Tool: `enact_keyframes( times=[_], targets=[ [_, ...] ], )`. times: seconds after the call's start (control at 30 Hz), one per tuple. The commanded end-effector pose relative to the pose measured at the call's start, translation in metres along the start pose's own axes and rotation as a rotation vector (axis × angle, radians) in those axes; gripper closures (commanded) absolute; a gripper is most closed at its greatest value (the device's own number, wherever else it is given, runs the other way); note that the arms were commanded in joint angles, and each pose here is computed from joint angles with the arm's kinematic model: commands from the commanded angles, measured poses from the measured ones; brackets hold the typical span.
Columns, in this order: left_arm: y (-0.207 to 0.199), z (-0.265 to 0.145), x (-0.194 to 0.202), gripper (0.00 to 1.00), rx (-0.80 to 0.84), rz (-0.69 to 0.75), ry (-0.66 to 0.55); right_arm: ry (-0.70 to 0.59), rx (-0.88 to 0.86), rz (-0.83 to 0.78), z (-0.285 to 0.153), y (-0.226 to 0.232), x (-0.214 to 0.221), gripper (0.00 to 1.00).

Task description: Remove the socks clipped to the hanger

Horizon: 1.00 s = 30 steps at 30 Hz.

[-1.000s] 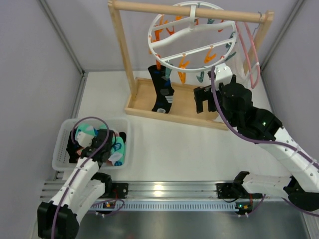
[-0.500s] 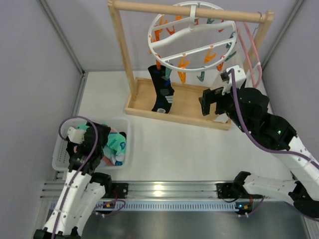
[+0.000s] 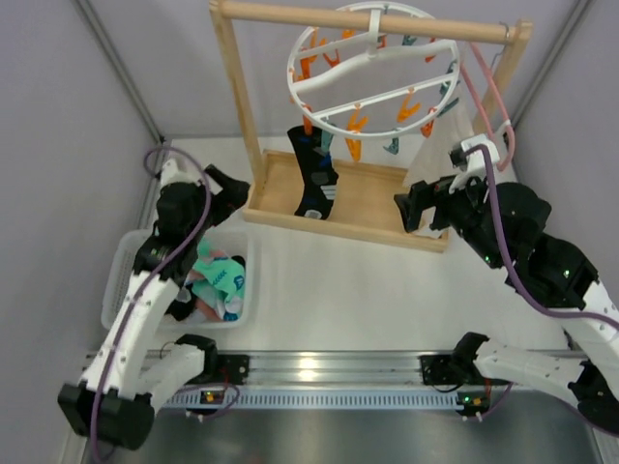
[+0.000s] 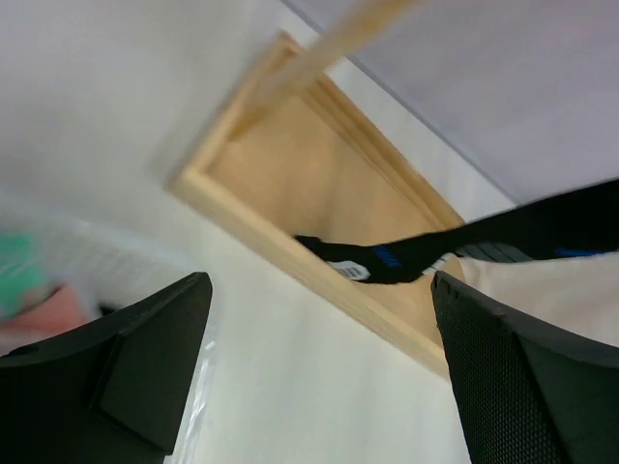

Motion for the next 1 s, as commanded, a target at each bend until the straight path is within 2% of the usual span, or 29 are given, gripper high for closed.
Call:
enact_keyframes(
  times=[0.0, 0.03, 0.07, 0.1, 0.13, 0.17, 0.23, 0.27, 0.37, 0.4, 0.53, 0.63, 0.73, 0.8, 0.83, 0.87, 0.9, 0.97],
  targets=[
    [-0.081, 0.06, 0.036, 0.01, 0.472, 0.306, 0.313, -0.081, -0.037, 0.066, -0.013, -0.001, -0.006, 0.01],
    [-0.095, 0.061, 0.06, 0.01, 0.535, 0.374, 0.359, -0.109, -0.052, 0.081, -0.02, -0.002, -0.007, 0.0],
    [-0.102, 0.079, 0.073, 0.01, 0.539, 0.43, 0.31, -0.125, -0.087, 0.086, -0.024, 0.001, -0.008, 0.0],
    [-0.115, 0.083, 0.081, 0.01, 0.628, 0.513, 0.262, -0.134, -0.109, 0.092, -0.027, 0.003, -0.006, 0.01],
    [-0.121, 0.084, 0.096, 0.01, 0.677, 0.53, 0.27, -0.159, -0.115, 0.101, -0.034, 0.0, -0.008, 0.01],
    [-0.114, 0.101, 0.105, 0.01, 0.656, 0.543, 0.28, -0.172, -0.146, 0.104, -0.038, 0.002, -0.009, 0.0],
    [-0.111, 0.122, 0.102, 0.01, 0.66, 0.523, 0.256, -0.193, -0.171, 0.109, -0.047, 0.001, -0.008, 0.01],
    [-0.105, 0.131, 0.114, 0.01, 0.708, 0.523, 0.347, -0.206, -0.204, 0.113, -0.051, 0.004, -0.008, 0.01],
    [-0.094, 0.15, 0.119, 0.01, 0.812, 0.547, 0.33, -0.223, -0.261, 0.108, -0.057, 0.008, -0.006, 0.01],
    [-0.091, 0.151, 0.127, 0.01, 0.858, 0.561, 0.365, -0.221, -0.268, 0.107, -0.057, 0.01, -0.004, 0.01],
    [-0.084, 0.177, 0.144, 0.01, 0.879, 0.583, 0.396, -0.254, -0.331, 0.107, -0.059, 0.017, -0.003, 0.01],
    [-0.086, 0.182, 0.151, 0.02, 0.938, 0.56, 0.433, -0.266, -0.372, 0.106, -0.058, 0.022, -0.002, 0.0],
    [-0.089, 0.172, 0.157, 0.08, 1.02, 0.514, 0.484, -0.265, -0.407, 0.101, -0.054, 0.028, -0.002, 0.01],
    [-0.096, 0.163, 0.159, 0.24, 1.067, 0.5, 0.472, -0.263, -0.397, 0.1, -0.051, 0.028, -0.001, 0.01],
    [-0.097, 0.161, 0.159, 0.38, 1.071, 0.496, 0.463, -0.266, -0.397, 0.099, -0.049, 0.029, -0.002, 0.01],
    [-0.096, 0.158, 0.161, 0.56, 1.063, 0.492, 0.463, -0.267, -0.394, 0.101, -0.048, 0.029, -0.002, 0.01],
    [-0.097, 0.154, 0.163, 0.85, 1.063, 0.487, 0.46, -0.27, -0.396, 0.103, -0.049, 0.029, -0.002, 0.01],
    [-0.098, 0.146, 0.159, 0.98, 1.032, 0.469, 0.412, -0.28, -0.394, 0.114, -0.048, 0.029, -0.005, 0.01]
  ],
)
Point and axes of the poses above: each gripper's point midway between its finger pads, its own z axis out along the fingers, its own y axis along the line the jaws close on, x = y × z, the point moved 7 cm from there along -z, back along the fingers, and after that the axes turned 14 degrees about -z, right-handed, at the moved point
